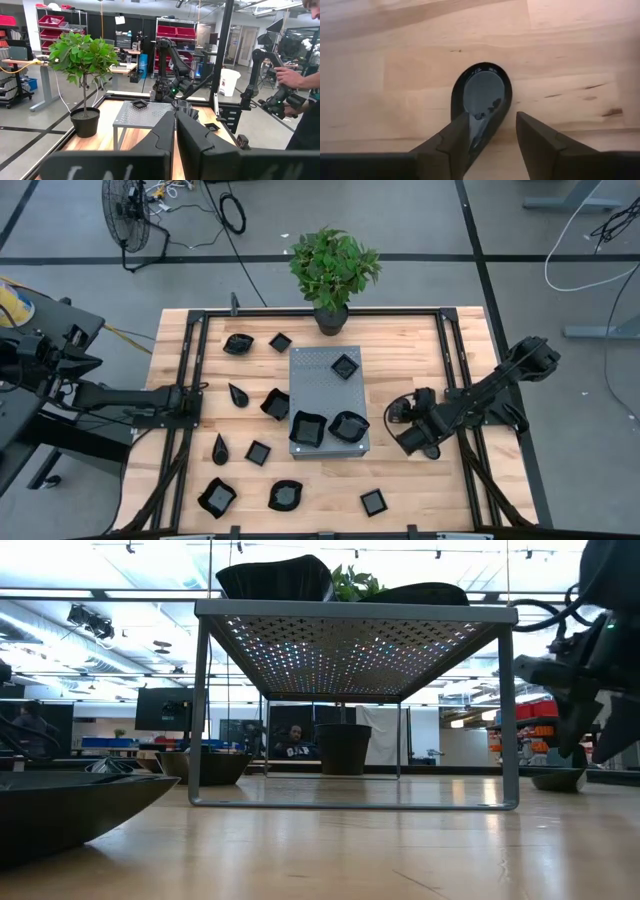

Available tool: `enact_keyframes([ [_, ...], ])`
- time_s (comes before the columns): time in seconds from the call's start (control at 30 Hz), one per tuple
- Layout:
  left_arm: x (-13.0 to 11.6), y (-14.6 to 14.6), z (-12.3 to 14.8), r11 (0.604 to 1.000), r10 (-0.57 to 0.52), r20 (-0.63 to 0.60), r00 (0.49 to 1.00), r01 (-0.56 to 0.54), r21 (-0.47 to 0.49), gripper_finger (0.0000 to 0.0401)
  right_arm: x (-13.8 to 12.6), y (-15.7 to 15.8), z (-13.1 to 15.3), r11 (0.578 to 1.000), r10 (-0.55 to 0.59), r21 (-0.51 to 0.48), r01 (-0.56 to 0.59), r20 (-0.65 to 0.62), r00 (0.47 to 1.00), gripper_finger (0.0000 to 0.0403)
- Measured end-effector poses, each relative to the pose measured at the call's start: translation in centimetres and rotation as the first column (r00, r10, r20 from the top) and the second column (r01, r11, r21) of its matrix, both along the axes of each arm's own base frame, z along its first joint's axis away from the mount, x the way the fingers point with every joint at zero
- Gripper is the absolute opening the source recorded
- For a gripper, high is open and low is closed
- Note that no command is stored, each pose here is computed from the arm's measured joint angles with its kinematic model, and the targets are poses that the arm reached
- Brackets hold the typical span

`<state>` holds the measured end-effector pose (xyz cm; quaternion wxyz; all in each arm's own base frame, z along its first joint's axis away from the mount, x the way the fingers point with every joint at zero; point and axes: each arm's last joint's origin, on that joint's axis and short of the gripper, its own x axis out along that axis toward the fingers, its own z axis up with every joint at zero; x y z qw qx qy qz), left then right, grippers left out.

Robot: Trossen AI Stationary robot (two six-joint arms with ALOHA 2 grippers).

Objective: Pick & Place Mini shaped plates
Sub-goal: Put the black bowl on the shelf

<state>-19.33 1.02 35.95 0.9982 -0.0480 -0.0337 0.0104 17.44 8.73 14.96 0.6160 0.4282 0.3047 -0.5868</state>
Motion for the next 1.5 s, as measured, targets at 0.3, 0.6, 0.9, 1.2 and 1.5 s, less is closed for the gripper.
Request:
enact_keyframes([
  [0.3,0.0,0.0,0.0,1.000,0.000,0.000,1.000,0.000,0.000,0.0023,0.2,-0.8,-1.3,0.999,-0.044,0.033,0.042,0.052,0.998,0.0165],
  [0.6,0.0,0.0,0.0,1.000,0.000,0.000,1.000,0.000,0.000,0.0023,-0.3,-1.4,-2.2,0.997,-0.066,0.050,0.064,0.036,0.997,0.0165],
  [0.9,0.0,0.0,0.0,1.000,0.000,0.000,1.000,0.000,0.000,0.0023,0.0,-1.7,-2.3,0.995,-0.084,0.055,0.081,0.056,0.995,0.0121],
  [1.2,0.0,0.0,0.0,1.000,0.000,0.000,1.000,0.000,0.000,0.0023,0.2,-1.6,-2.3,0.995,-0.081,0.063,0.076,0.072,0.994,0.0041],
  [1.5,0.0,0.0,0.0,1.000,0.000,0.000,1.000,0.000,0.000,0.0023,0.2,-1.6,-2.4,0.996,-0.073,0.065,0.068,0.075,0.994,0.0005],
])
